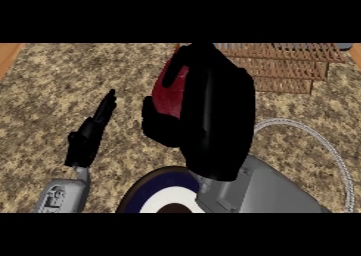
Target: Pick the pear from the placemat and place it in the tiered shelf
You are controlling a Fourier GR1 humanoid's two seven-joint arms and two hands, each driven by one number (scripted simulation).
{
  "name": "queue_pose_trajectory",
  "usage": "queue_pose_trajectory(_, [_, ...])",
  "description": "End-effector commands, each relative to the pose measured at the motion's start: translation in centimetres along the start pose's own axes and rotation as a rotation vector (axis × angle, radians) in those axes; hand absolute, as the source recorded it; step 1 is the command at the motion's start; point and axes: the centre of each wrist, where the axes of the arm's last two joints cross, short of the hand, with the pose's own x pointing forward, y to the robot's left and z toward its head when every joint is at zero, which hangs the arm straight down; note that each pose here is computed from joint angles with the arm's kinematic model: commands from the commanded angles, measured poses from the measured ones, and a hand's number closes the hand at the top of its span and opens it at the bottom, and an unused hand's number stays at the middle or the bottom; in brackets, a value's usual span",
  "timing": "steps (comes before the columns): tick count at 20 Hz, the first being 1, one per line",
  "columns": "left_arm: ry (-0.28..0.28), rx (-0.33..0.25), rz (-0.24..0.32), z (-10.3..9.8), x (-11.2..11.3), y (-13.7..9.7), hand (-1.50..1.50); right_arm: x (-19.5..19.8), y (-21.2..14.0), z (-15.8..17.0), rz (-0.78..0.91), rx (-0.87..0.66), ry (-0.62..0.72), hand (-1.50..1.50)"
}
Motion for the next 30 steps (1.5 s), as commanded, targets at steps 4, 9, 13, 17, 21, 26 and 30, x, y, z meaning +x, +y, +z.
queue_pose_trajectory(4, [-0.004, 0.018, 0.014, -1.0, 1.2, -0.1, 0.0, 3.9, -3.3, -3.0, 0.074, -0.157, 0.179, 1.5])
queue_pose_trajectory(9, [-0.016, 0.01, 0.006, 0.6, 0.7, 0.0, 0.0, 4.6, -5.4, -5.7, 0.069, -0.195, 0.202, 1.5])
queue_pose_trajectory(13, [-0.007, 0.012, 0.002, -0.7, 1.0, 1.0, 0.0, 4.6, -5.4, -7.6, 0.101, -0.241, 0.207, 1.5])
queue_pose_trajectory(17, [-0.005, -0.007, 0.0, 0.6, -1.2, -0.2, 0.0, 2.9, -5.5, -10.0, 0.137, -0.31, 0.208, 1.5])
queue_pose_trajectory(21, [-0.002, 0.014, -0.009, -0.2, 1.0, 0.5, 0.0, 3.8, -8.1, -11.4, 0.163, -0.331, 0.201, 1.5])
queue_pose_trajectory(26, [-0.009, 0.011, -0.011, 1.2, -0.3, 0.4, 0.0, 1.3, -7.3, -13.7, 0.258, -0.349, 0.155, 1.5])
queue_pose_trajectory(30, [-0.02, 0.013, 0.007, 1.4, -0.8, -0.6, 0.0, -0.3, -7.2, -16.1, 0.257, -0.346, 0.154, 1.5])
